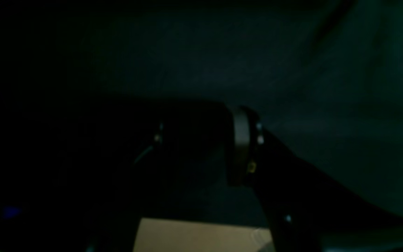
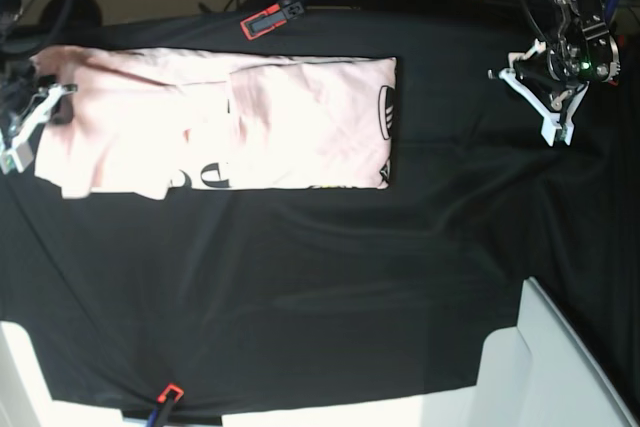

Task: Fold the T-shirt properly
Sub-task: 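Grasp the hem end with the right gripper and fold it onto the stack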

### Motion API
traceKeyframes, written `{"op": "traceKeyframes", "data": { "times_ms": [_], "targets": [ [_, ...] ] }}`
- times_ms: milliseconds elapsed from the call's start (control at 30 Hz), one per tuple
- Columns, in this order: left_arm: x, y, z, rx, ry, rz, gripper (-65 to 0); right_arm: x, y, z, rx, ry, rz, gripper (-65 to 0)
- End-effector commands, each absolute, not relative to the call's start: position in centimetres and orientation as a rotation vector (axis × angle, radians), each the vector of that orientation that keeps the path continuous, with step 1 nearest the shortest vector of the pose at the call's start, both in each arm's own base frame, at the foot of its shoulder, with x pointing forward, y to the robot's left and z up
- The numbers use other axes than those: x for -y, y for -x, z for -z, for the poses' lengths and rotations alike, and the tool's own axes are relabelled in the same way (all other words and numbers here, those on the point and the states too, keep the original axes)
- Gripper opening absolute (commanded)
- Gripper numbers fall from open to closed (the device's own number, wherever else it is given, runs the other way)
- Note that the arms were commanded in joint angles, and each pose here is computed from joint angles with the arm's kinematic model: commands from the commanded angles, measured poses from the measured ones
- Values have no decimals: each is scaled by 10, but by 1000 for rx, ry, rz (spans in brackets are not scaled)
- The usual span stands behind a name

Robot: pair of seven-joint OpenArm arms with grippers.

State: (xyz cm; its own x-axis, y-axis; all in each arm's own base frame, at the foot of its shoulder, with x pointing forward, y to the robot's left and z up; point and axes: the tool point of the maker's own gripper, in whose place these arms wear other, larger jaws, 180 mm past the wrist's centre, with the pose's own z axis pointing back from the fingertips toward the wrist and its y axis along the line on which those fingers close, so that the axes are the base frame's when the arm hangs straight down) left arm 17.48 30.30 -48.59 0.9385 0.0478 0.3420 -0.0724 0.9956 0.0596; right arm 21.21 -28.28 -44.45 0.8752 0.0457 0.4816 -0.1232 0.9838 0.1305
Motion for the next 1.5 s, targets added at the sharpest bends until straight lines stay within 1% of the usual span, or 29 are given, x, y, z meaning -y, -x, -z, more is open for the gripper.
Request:
{"op": "traceKeyframes", "data": {
  "times_ms": [0,167,267,567,767,967,1200,1467],
  "targets": [
    [-308,-178,481,365,-92,-52,-425,289,-226,423,570,-123,-117,-650],
    [-309,-175,482,354,-104,-43,-425,258,-229,400,598,-106,-275,-650],
    [-309,-176,480,361,-106,-40,-425,241,-225,399,567,-114,-322,-650],
    [-317,-175,477,363,-121,-51,-425,185,-227,374,596,-133,-487,-650],
    [-358,-166,462,386,-189,-155,-425,132,-227,375,591,-214,-505,-650],
    [-383,-156,451,372,-242,-144,-425,72,-218,379,568,-333,-494,-650],
    [-389,-149,450,353,-260,-131,-425,11,-216,373,556,-432,-492,-650],
    [-385,-154,440,382,-273,-99,-425,-39,-208,369,528,-531,-448,-650]
  ]
}}
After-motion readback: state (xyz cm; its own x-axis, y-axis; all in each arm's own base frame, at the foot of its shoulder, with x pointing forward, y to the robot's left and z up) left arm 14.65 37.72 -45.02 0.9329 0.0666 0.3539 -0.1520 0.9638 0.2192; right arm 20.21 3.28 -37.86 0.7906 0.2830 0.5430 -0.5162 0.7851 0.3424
